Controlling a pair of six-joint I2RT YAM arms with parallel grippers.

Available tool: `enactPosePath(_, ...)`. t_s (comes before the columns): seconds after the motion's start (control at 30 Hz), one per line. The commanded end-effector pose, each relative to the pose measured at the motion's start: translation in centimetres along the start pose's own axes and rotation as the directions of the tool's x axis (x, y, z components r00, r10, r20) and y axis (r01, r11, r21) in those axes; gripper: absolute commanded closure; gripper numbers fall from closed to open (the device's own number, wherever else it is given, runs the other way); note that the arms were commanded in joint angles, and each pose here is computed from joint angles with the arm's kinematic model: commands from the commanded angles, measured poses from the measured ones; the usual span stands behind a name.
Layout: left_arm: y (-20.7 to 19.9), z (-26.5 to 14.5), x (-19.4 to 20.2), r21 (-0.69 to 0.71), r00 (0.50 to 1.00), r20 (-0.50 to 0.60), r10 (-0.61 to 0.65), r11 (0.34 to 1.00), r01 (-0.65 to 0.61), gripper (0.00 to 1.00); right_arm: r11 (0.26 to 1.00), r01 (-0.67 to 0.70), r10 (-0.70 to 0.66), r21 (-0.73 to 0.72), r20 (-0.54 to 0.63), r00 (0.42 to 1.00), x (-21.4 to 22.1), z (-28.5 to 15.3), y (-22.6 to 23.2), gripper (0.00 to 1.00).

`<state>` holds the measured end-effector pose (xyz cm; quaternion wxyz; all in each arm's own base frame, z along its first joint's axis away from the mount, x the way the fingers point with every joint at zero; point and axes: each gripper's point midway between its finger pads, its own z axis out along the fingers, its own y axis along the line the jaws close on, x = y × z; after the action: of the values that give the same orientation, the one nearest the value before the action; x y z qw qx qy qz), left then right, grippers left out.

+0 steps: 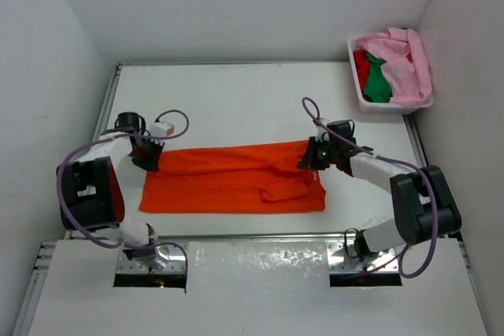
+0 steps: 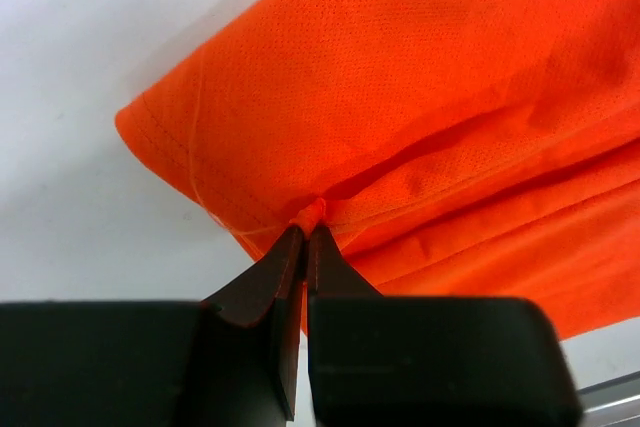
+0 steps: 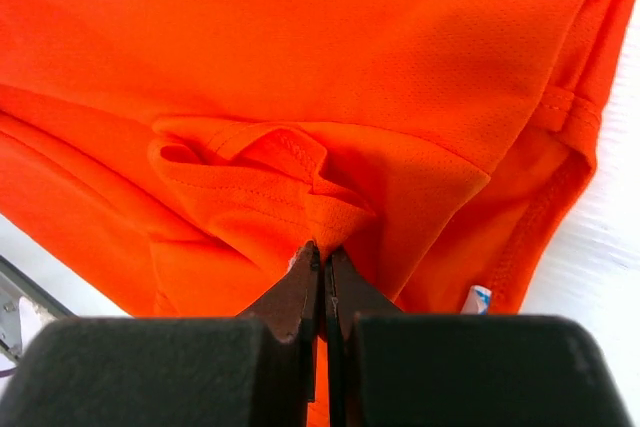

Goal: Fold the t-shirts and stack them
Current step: Fold the other side of the tshirt into a rectangle

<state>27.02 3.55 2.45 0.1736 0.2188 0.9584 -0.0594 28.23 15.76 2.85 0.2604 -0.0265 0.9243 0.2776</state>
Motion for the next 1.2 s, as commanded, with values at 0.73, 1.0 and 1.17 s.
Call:
enactPosePath(0.73, -0.4, -4.5, 0.1, 0.002, 0.958, 0.016, 0.288, 0.958, -0.288, 0.59, 0.996, 0.072, -0.069, -0.046, 0.06, 0.996, -0.6, -0.6, 1.2, 1.0)
enactPosePath(1.0, -7.0, -4.6, -10.8, 0.083, 0.922, 0.279, 0.269, 0.95, -0.302, 0.58, 0.997, 0.061, -0.059, -0.052, 0.039, 0.997, -0.3, -0.4, 1.2, 1.0)
enactPosePath(1.17, -18.8, -3.6, -18.0, 0.269, 0.843, 0.445, 0.3, 0.854, -0.446, 0.47, 0.997, 0.042, -0.041, -0.064, 0.014, 0.999, 0.3, 0.0, 1.1, 1.0)
